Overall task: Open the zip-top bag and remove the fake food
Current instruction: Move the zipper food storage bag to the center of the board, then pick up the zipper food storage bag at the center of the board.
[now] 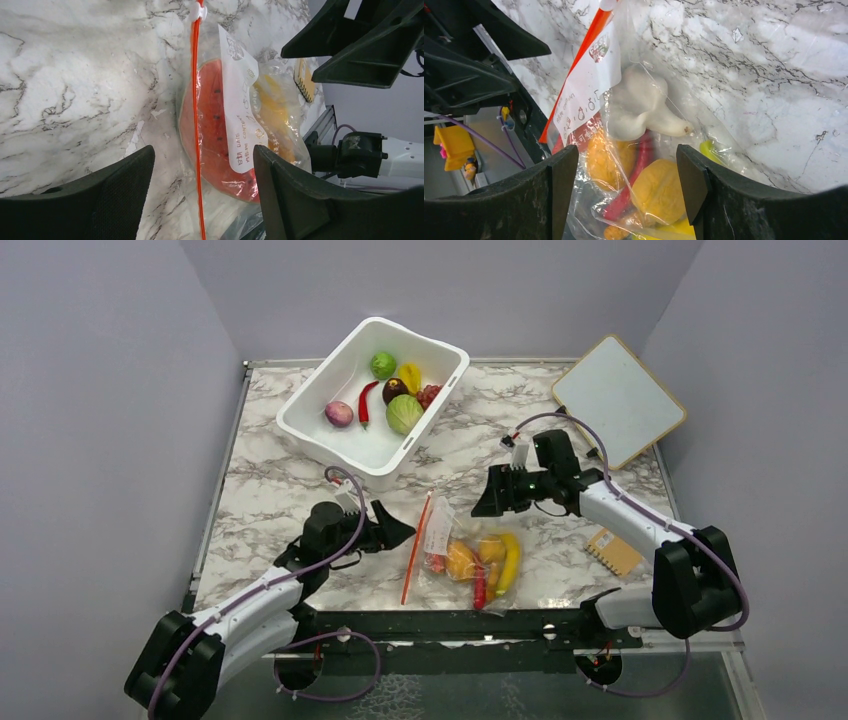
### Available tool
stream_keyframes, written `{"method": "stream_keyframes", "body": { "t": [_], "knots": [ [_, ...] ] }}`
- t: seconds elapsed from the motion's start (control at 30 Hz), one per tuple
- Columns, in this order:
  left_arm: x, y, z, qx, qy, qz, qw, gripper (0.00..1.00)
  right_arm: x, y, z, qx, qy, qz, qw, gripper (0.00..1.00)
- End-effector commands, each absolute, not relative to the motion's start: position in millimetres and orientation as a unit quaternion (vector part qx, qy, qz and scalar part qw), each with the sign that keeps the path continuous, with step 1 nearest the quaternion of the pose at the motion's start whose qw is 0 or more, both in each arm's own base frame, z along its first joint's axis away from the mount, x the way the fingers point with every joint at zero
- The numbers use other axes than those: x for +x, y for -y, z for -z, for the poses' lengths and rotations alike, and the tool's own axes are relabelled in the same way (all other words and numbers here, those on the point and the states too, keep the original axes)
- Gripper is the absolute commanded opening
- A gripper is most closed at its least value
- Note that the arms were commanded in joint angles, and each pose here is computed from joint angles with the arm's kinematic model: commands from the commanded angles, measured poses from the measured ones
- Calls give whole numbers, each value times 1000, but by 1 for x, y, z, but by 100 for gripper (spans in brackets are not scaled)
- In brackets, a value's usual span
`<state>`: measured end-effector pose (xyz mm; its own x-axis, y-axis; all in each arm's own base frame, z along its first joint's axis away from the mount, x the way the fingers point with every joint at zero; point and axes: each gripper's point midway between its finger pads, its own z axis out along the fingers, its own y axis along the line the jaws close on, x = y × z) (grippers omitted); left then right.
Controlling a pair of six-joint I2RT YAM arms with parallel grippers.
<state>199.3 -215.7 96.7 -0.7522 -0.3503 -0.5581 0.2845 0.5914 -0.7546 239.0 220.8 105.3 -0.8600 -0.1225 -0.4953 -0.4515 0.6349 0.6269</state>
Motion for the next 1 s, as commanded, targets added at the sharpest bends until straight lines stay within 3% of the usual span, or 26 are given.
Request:
{"method": "stream_keyframes", "body": {
  "t": [0.0, 0.2, 0.67, 0.97],
  "knots": [
    [197, 221, -98, -29, -810, 473, 346, 70, 252, -224, -124, -164, -867, -399, 249, 73],
    [194, 223, -86, -34, -817, 471, 330, 65, 251, -225, -124, -154, -866, -406, 246, 73],
    [191, 246, -77, 11, -821, 484, 301, 40, 247, -228, -120, -145, -866, -417, 234, 73],
    [187, 252, -64, 21, -830, 477, 288, 29, 248, -228, -121, -149, -865, -416, 237, 73]
  ]
}}
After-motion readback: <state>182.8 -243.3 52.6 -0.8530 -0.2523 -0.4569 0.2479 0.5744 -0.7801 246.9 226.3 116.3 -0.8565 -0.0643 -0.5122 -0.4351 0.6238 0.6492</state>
